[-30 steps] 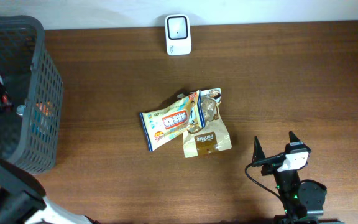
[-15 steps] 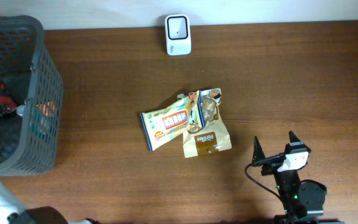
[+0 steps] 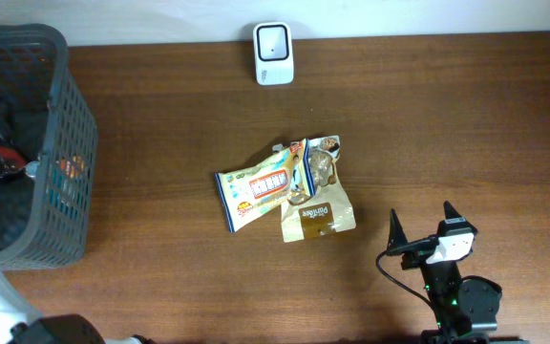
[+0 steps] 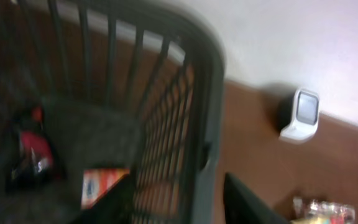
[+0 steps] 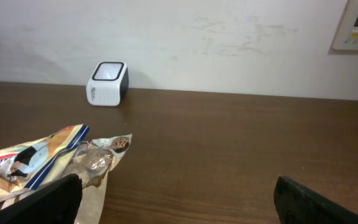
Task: Scan the item barcode
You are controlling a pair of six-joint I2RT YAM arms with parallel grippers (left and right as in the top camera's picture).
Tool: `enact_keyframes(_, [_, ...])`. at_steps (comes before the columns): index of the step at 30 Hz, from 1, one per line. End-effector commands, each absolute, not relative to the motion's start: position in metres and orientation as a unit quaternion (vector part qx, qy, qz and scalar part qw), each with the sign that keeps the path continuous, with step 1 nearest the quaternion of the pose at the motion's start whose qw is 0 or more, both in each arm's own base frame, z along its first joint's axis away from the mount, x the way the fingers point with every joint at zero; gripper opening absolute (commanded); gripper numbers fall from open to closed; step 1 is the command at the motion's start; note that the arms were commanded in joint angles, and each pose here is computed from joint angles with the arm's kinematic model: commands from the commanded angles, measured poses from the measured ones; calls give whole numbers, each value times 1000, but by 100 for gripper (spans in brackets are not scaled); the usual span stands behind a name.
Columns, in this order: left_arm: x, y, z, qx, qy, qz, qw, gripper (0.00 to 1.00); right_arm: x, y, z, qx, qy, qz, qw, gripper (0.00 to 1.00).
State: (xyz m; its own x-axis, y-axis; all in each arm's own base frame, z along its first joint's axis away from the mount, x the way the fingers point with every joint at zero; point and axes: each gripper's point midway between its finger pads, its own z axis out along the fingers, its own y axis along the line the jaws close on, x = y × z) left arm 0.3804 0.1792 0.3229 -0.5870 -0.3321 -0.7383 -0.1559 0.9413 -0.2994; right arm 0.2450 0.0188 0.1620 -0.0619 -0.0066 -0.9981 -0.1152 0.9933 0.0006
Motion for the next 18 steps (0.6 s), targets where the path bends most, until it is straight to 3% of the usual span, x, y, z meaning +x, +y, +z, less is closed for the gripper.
enact_keyframes(1, [390, 179, 288, -74, 916, -66, 389, 49, 245, 18, 158, -40, 729, 38, 682, 98])
enact_keyframes(4, [387, 194, 256, -98, 937, -32, 333, 48, 245, 18, 158, -40, 729, 38, 682, 98])
enact_keyframes(12, [368, 205, 190, -118, 972, -12, 203, 56, 245, 18, 158, -40, 729, 38, 682, 98])
enact_keyframes(18, [360, 200, 179, -85, 981, -20, 175, 57, 245, 18, 158, -40, 729, 38, 682, 98])
